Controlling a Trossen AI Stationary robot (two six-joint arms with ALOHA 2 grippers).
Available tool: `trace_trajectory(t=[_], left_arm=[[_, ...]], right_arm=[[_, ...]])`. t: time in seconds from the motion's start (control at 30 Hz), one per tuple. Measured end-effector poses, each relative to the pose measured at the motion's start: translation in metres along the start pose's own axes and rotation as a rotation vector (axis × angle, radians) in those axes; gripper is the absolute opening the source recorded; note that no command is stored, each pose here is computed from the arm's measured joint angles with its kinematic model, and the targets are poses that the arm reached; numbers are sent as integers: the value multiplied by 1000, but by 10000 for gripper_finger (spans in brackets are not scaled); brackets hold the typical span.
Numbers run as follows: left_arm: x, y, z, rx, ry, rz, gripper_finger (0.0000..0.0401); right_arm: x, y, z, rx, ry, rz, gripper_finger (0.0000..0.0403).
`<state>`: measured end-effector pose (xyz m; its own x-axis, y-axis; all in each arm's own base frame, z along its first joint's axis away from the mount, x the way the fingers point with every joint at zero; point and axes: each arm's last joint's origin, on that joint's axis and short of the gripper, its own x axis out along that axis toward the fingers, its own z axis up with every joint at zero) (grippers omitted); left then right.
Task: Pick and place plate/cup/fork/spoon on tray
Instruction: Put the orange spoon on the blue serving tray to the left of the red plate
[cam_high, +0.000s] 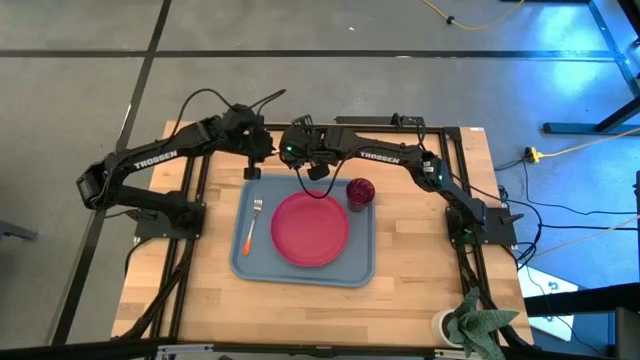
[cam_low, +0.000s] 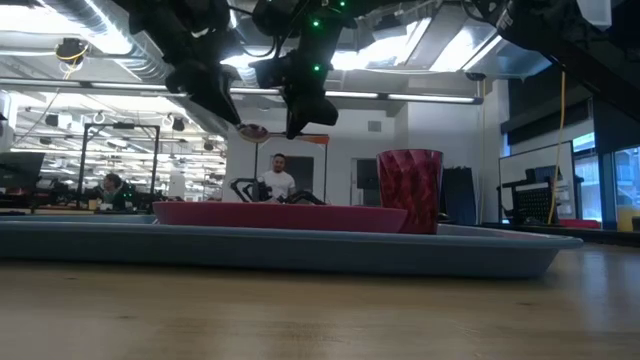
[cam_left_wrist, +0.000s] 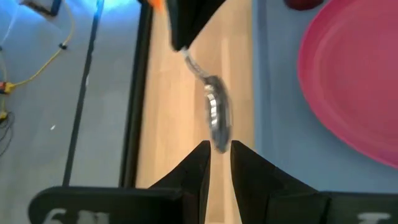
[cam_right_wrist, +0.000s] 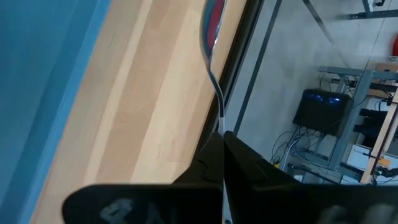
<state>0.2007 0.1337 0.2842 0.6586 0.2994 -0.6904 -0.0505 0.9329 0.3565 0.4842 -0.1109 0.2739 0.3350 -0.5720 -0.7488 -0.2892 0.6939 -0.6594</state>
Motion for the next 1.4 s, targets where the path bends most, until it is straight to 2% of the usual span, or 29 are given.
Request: trace_trajectory(t=[0.33,0.8,0.93,1.07,1.4], left_arm=[[5,-1,-2,-9,16,-37,57],[30,0,-5,-20,68,-68,56],[30,3,-2,-52,54,-11,43],[30,5,-1,-57,51,18,10],[30,0,-3,-13,93,-5,3]], right_arm=[[0,0,0,0,1,-1,0],[0,0,0,0,0,2,0],[0,-1,0,7,1,-6,0],[1,-2,-1,9,5,-10,0],[0,-1,0,-6,7,-18,0]])
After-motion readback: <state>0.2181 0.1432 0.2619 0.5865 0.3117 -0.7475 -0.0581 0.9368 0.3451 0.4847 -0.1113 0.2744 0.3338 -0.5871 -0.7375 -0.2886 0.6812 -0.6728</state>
